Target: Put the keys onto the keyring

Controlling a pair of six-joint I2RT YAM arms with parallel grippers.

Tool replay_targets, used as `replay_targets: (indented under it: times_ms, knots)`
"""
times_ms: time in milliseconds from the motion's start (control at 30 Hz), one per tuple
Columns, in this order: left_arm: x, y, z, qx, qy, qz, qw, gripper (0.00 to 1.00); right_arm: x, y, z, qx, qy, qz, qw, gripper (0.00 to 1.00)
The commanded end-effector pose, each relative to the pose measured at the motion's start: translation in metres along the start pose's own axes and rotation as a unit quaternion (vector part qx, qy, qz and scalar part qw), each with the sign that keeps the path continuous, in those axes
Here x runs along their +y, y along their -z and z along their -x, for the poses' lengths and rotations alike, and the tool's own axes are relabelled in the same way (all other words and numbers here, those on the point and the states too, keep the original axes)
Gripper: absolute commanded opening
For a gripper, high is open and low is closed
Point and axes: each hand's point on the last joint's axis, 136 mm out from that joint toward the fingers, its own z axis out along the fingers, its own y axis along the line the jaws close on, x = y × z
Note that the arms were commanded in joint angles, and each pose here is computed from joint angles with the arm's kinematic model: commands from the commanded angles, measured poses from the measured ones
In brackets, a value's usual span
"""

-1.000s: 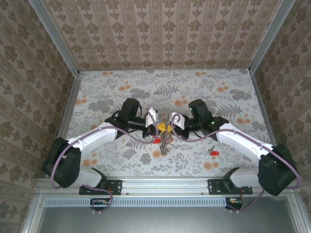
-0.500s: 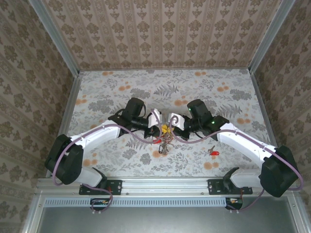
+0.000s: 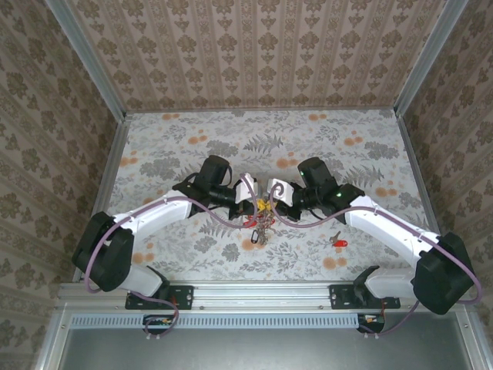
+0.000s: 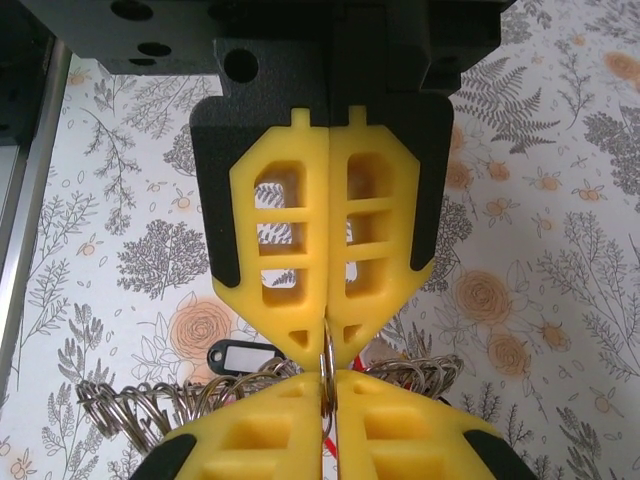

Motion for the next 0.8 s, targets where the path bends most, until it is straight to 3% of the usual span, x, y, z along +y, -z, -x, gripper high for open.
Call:
replay_targets:
  times_ms: [0,333,467,567,767]
  knots:
    - [-0.001,0.003,0.027,-0.056,-0.024,-0.010,0.998,0.00,0.000,0.007,0.014,-0.057,-0.008,0.007,0.998,0.15]
    - [-0.009,0.009,0.040,-0.101,-0.036,-0.029,0.994,0.00,-0.003,0.005,0.006,-0.083,-0.036,0.011,0.996,0.17]
    - [-0.008,0.010,0.040,-0.108,-0.034,-0.028,0.993,0.00,-0.005,0.006,0.003,-0.081,-0.040,0.006,0.996,0.10]
    - [-0.005,0.009,0.037,-0.097,-0.030,-0.018,0.995,0.00,-0.006,0.008,0.002,-0.071,-0.037,0.001,0.997,0.05]
    - [0.002,0.007,0.022,-0.042,-0.028,0.005,0.999,0.12,-0.008,0.012,0.005,-0.053,-0.020,-0.009,0.998,0.02]
